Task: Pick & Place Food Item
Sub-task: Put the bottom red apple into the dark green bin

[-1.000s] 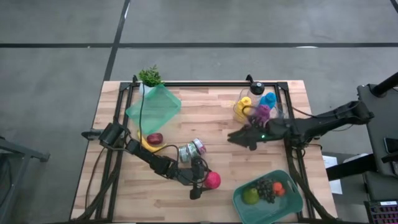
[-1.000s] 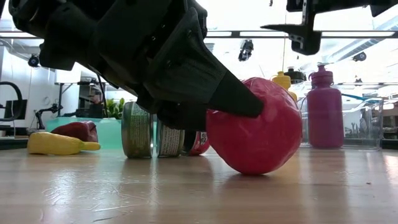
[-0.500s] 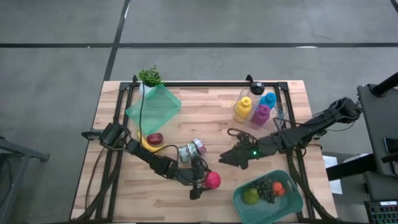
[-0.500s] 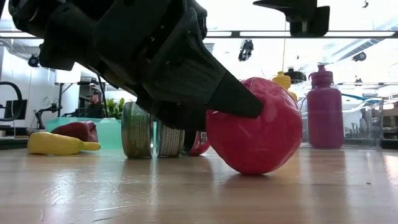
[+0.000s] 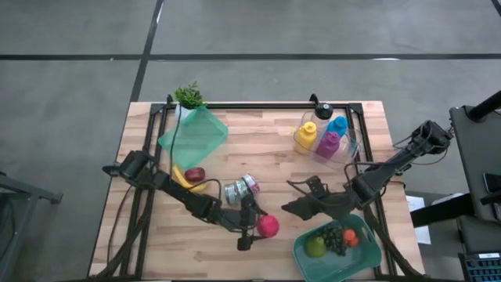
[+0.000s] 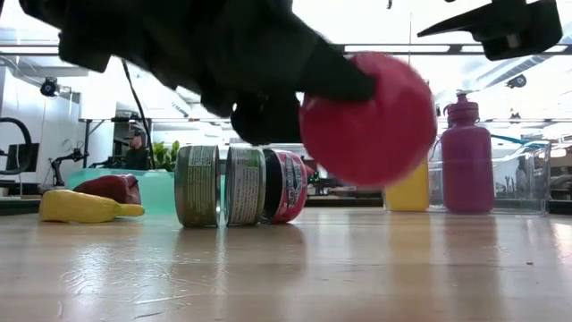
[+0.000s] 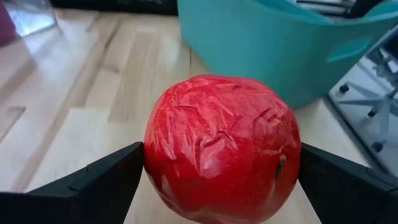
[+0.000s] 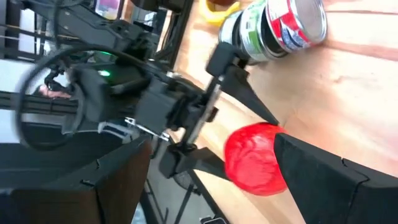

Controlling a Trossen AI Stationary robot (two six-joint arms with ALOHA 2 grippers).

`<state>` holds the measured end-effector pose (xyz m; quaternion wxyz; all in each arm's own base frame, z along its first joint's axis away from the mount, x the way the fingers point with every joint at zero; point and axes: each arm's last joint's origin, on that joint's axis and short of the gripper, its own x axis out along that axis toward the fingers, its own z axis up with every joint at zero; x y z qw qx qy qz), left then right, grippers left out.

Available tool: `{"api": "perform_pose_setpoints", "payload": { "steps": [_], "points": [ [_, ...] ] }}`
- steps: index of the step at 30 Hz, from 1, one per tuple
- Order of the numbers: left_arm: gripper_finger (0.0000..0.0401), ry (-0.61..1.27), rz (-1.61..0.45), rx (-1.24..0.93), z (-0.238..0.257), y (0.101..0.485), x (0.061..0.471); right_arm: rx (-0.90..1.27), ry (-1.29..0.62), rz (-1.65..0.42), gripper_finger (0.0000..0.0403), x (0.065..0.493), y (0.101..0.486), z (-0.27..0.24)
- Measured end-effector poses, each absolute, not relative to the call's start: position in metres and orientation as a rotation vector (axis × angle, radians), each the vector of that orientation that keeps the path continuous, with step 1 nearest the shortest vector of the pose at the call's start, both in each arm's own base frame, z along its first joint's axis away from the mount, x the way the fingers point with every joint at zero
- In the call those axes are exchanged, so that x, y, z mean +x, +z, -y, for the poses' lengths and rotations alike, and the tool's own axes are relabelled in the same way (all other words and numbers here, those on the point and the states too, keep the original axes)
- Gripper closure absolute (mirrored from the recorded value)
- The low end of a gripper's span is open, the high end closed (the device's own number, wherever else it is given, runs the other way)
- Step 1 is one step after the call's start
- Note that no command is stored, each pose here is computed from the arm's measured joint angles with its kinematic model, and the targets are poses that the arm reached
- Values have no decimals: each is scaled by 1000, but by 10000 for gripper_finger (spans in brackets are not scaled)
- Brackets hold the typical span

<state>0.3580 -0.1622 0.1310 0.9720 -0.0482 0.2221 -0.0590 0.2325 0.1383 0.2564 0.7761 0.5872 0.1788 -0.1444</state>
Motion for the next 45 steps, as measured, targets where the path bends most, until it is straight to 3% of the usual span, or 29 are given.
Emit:
{"api": "perform_pose_setpoints", "payload": {
  "steps": [27, 45],
  "points": [
    [1, 37, -243, -15, 112, 200, 366, 1279, -381, -391, 69, 230, 251, -136],
    [1, 37, -238, -20, 112, 201, 366, 1229, -469, -282, 69, 229, 250, -131]
  ]
}}
